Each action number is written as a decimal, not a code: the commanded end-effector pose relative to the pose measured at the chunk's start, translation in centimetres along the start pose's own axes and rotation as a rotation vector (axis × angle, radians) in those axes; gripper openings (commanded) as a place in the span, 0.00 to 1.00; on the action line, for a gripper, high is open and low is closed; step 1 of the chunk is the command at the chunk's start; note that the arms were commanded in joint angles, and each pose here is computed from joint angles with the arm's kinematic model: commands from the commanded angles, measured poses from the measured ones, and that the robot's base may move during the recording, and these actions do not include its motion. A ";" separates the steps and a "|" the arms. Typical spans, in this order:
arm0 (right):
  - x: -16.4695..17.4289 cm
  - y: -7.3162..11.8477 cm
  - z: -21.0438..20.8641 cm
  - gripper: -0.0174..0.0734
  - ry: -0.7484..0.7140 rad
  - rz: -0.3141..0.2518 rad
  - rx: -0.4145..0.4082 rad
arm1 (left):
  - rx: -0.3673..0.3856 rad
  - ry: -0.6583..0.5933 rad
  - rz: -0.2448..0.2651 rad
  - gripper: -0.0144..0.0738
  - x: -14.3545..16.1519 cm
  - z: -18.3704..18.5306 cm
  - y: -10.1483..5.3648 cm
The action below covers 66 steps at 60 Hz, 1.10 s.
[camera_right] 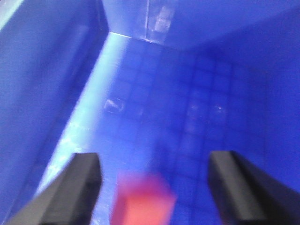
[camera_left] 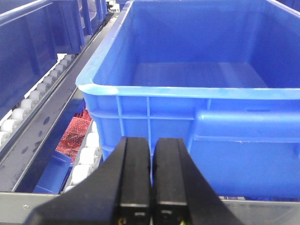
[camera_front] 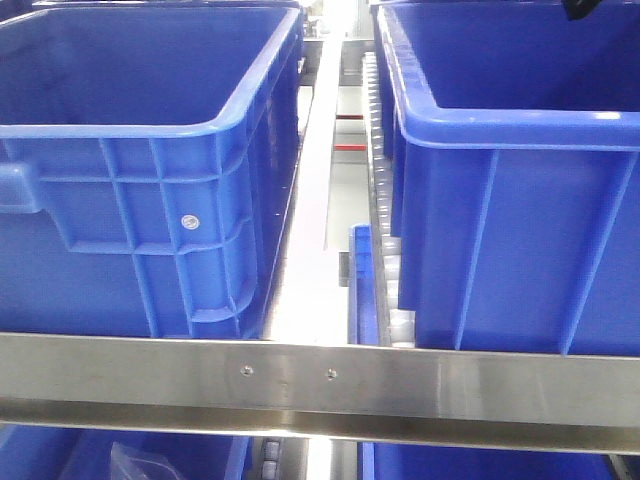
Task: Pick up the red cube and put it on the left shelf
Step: 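Lower the red cube into the blue bin and open the right gripper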
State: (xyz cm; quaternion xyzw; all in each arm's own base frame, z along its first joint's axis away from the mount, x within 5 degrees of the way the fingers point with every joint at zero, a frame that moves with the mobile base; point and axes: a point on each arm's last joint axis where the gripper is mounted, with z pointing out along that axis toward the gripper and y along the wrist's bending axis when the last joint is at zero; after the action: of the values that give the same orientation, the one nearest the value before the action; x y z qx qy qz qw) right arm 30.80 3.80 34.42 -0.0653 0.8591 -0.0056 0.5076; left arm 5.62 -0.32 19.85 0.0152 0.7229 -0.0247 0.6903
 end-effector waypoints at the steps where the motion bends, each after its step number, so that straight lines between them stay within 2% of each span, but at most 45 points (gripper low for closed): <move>1: -2.8 -0.4 -2.1 0.83 -0.180 -0.009 0.003 | 0.003 -0.080 -0.004 0.28 -0.1 0.0 0.0; 5: -3.0 -0.4 -2.8 0.79 -0.209 -0.003 0.000 | 0.003 -0.080 -0.004 0.28 -0.1 0.0 0.0; 10: -3.1 -0.4 -4.3 0.67 -0.265 0.004 -0.005 | 0.003 -0.080 -0.004 0.28 -0.1 0.0 0.0; 13: -3.1 -0.5 -5.4 0.56 -0.303 0.005 -0.007 | 0.003 -0.080 -0.004 0.28 -0.1 0.0 0.0; 20: -2.6 -0.5 -8.2 0.22 -0.387 0.006 -0.012 | 0.003 -0.080 -0.004 0.28 -0.1 0.0 0.0; 24: -2.0 -0.5 -9.5 0.28 -0.434 0.005 -0.016 | 0.003 -0.080 -0.004 0.28 -0.1 0.0 0.0; 28: -1.5 -0.5 -10.2 0.24 -0.447 0.005 -0.017 | 0.003 -0.080 -0.004 0.28 -0.1 0.0 0.0; 41: -1.3 -0.6 -11.5 0.24 -0.475 0.011 -0.016 | 0.003 -0.080 -0.004 0.28 -0.1 0.0 0.0; 66: -1.3 -0.6 -11.4 0.24 -0.463 0.010 -0.015 | 0.003 -0.080 -0.004 0.28 -0.1 0.0 0.0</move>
State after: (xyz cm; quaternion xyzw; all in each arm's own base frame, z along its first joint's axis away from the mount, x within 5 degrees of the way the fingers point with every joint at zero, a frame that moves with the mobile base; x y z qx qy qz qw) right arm 22.00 2.84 38.95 -0.0646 0.7631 0.0144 0.6429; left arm 5.62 -0.32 19.85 0.0152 0.7229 -0.0247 0.6903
